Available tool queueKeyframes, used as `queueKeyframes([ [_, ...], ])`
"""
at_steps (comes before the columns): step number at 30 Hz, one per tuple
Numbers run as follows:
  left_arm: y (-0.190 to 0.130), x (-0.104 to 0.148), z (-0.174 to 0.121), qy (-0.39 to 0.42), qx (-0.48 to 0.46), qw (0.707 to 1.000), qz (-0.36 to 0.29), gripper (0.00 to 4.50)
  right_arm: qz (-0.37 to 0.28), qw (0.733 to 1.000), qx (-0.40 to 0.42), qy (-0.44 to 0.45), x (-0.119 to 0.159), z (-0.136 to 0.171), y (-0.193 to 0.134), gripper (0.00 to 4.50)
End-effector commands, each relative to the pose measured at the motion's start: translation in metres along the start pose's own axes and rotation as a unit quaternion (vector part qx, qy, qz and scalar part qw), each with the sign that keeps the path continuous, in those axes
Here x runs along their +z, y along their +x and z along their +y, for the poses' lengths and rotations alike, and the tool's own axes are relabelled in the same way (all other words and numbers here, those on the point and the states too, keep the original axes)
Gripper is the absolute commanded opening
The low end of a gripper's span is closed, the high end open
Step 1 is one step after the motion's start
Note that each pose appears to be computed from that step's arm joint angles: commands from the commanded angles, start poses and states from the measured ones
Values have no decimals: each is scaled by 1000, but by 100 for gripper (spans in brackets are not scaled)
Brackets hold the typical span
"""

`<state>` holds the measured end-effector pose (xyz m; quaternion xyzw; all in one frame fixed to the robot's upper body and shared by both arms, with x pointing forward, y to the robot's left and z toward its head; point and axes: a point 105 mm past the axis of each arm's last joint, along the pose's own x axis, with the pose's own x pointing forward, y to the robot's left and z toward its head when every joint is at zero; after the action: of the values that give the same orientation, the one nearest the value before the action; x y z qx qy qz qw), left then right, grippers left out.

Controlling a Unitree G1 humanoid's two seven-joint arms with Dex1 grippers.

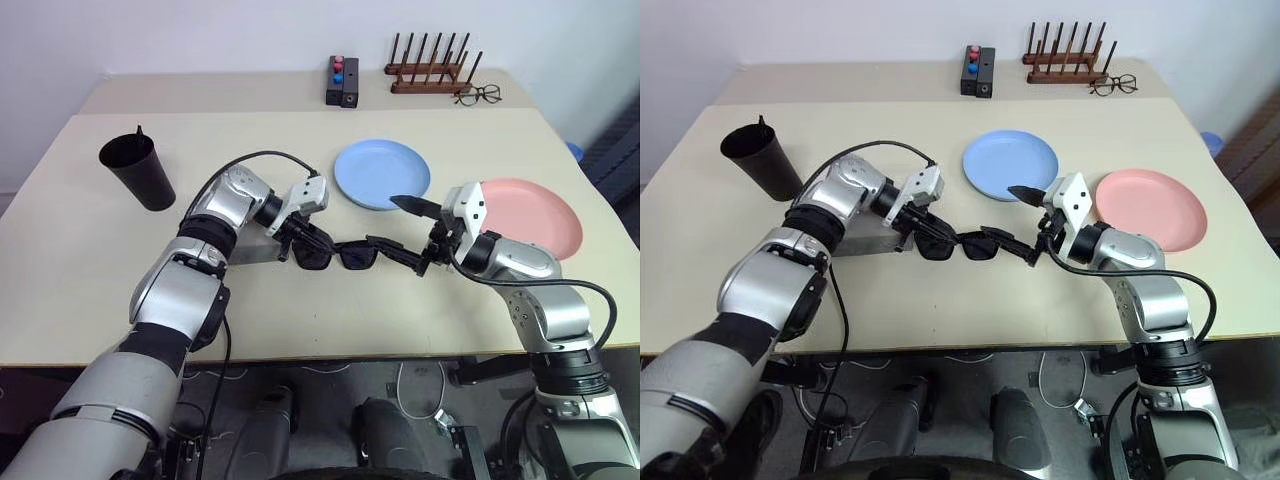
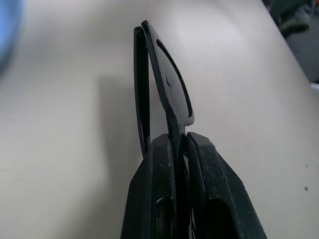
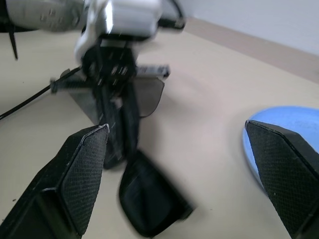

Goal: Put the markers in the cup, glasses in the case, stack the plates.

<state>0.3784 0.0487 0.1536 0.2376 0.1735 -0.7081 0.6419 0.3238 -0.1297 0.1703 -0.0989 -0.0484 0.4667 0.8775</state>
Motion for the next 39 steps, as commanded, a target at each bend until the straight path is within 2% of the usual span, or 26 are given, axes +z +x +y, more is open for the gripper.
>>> queueKeyframes([
  [1,-24,33,10,4,28,998,-47,3,-23,999,0,-24,14,-3,2,450],
  [6,-50,44,15,-6,52,996,-68,3,-26,999,2,-26,14,-2,5,450],
  [17,-127,23,13,-17,137,990,-31,3,-27,999,8,-25,14,-2,8,450],
  [20,-140,3,8,-16,149,989,4,3,-27,999,11,-25,14,-1,9,450],
  [29,-165,-17,-2,-45,176,983,10,3,-27,999,19,-27,14,-1,13,450],
  [34,-163,-45,-14,-60,160,984,45,3,-25,999,21,-29,12,0,13,450],
  [39,-157,-66,-23,-80,146,985,48,3,-25,999,20,-28,13,0,13,450],
])
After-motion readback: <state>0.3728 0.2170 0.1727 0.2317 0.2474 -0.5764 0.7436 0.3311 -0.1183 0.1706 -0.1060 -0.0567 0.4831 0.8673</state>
